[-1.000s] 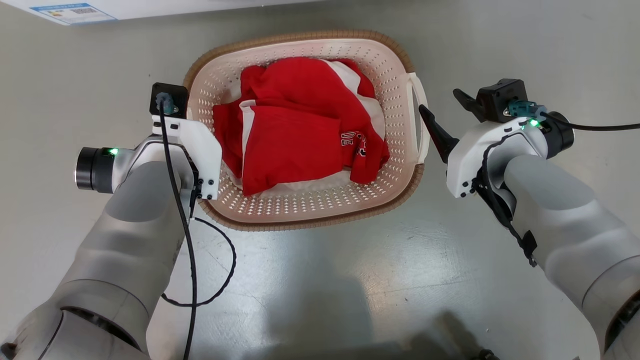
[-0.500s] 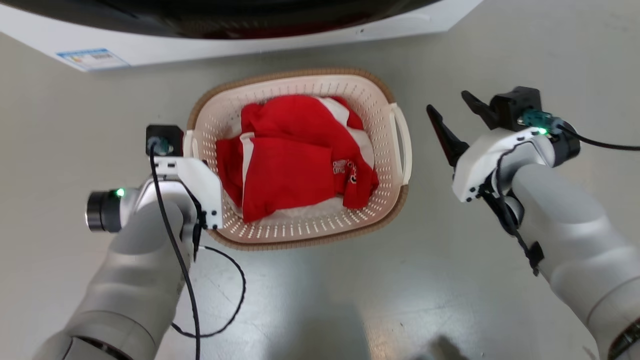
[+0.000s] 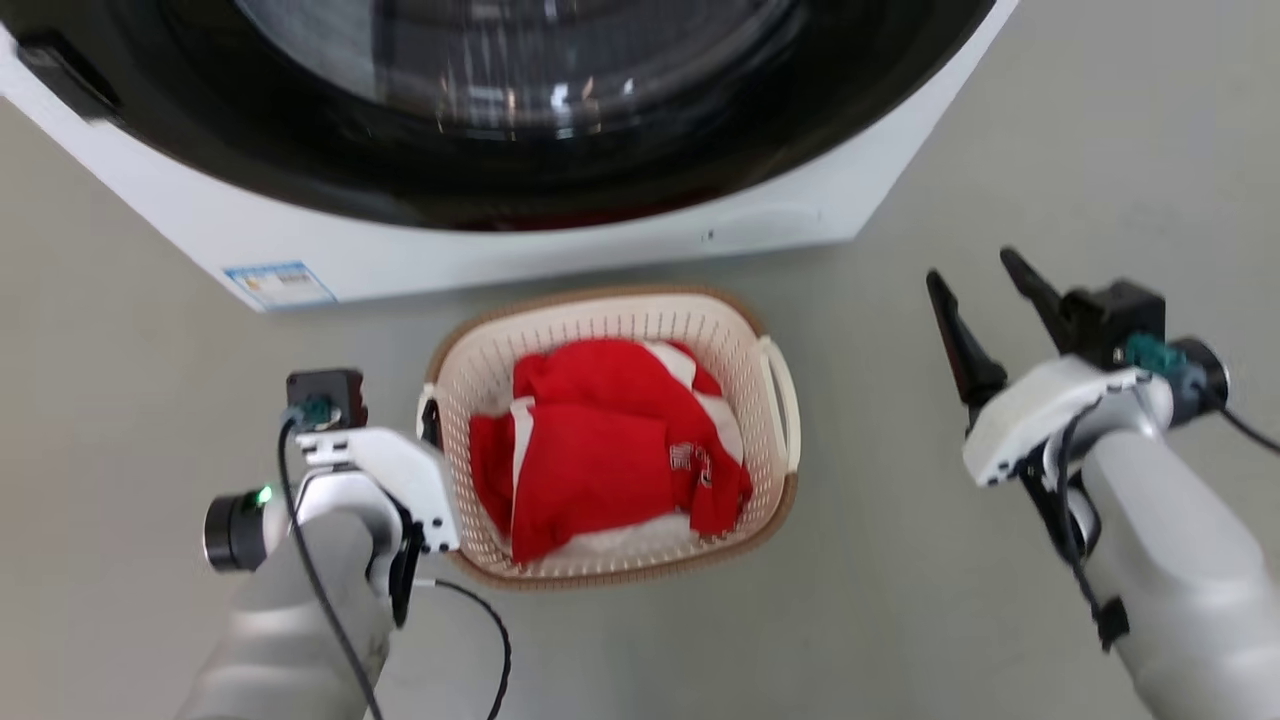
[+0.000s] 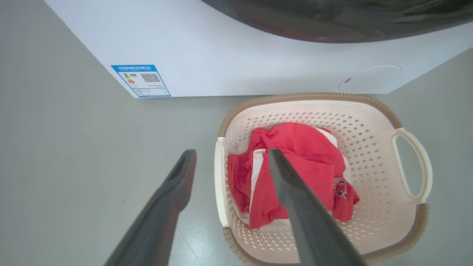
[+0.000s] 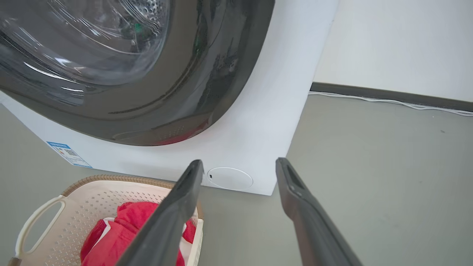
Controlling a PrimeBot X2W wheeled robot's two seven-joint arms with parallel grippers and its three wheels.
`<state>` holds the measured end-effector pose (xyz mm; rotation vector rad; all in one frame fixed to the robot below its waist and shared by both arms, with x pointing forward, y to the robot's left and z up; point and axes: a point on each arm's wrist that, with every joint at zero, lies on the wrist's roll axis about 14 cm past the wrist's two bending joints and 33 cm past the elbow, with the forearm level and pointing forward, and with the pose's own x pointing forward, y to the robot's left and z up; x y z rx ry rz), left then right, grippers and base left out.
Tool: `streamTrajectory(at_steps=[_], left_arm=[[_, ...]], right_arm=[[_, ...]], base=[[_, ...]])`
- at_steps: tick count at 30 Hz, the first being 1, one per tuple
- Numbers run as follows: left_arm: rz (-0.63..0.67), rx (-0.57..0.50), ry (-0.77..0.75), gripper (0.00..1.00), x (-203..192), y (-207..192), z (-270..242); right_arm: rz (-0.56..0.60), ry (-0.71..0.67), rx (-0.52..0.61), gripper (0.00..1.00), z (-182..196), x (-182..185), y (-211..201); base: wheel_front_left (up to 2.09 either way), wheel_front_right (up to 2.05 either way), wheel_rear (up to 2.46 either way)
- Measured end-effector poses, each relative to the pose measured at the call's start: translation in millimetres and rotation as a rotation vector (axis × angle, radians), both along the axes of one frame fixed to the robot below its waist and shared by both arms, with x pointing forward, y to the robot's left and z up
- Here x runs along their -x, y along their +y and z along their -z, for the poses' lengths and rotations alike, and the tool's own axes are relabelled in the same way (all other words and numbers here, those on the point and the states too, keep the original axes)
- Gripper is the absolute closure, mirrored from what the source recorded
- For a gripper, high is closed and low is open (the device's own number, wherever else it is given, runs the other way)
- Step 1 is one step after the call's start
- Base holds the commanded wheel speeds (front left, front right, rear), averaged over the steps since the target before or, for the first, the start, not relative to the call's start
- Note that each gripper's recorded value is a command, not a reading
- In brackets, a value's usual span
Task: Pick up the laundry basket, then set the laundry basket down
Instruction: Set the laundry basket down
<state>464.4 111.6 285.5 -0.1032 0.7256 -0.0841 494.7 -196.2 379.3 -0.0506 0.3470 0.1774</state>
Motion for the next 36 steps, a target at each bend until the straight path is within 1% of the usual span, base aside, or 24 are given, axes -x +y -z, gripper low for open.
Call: streamTrajectory(at_steps=[3,6,8,11,14,18,23,31,36], left_arm=[[-0.021,0.026,-0.054,0.0,1,4,-21],[-0.052,0.064,-0.183,0.0,-16,6,-60],[-0.066,0.077,-0.259,0.0,-20,10,-82],[-0.1,0.074,-0.311,0.0,-5,21,-94],[-0.135,0.066,-0.361,0.0,10,34,-106],[-0.148,0.053,-0.459,0.0,17,45,-132],[-0.182,0.05,-0.535,0.0,32,56,-151],[-0.231,0.054,-0.564,0.0,73,69,-158],[-0.242,0.037,-0.588,0.0,90,77,-163]], right_arm=[[0.021,-0.059,0.005,0.0,-21,11,-5],[0.044,-0.128,0.014,0.0,-45,18,-13],[0.053,-0.179,0.015,0.0,-61,22,-15],[0.074,-0.242,0.003,0.0,-80,32,-17],[0.093,-0.281,0.002,0.0,-91,46,-19],[0.109,-0.322,0.0,0.0,-102,61,-21],[0.115,-0.364,0.008,0.0,-115,79,-21],[0.138,-0.391,-0.006,0.0,-122,113,-22],[0.15,-0.4,-0.013,0.0,-124,130,-21]], base=[[0.0,0.0,0.0],[0.0,0.0,0.0],[0.0,0.0,0.0],[0.0,0.0,0.0],[0.0,0.0,0.0],[0.0,0.0,0.0],[0.0,0.0,0.0],[0.0,0.0,0.0],[0.0,0.0,0.0]])
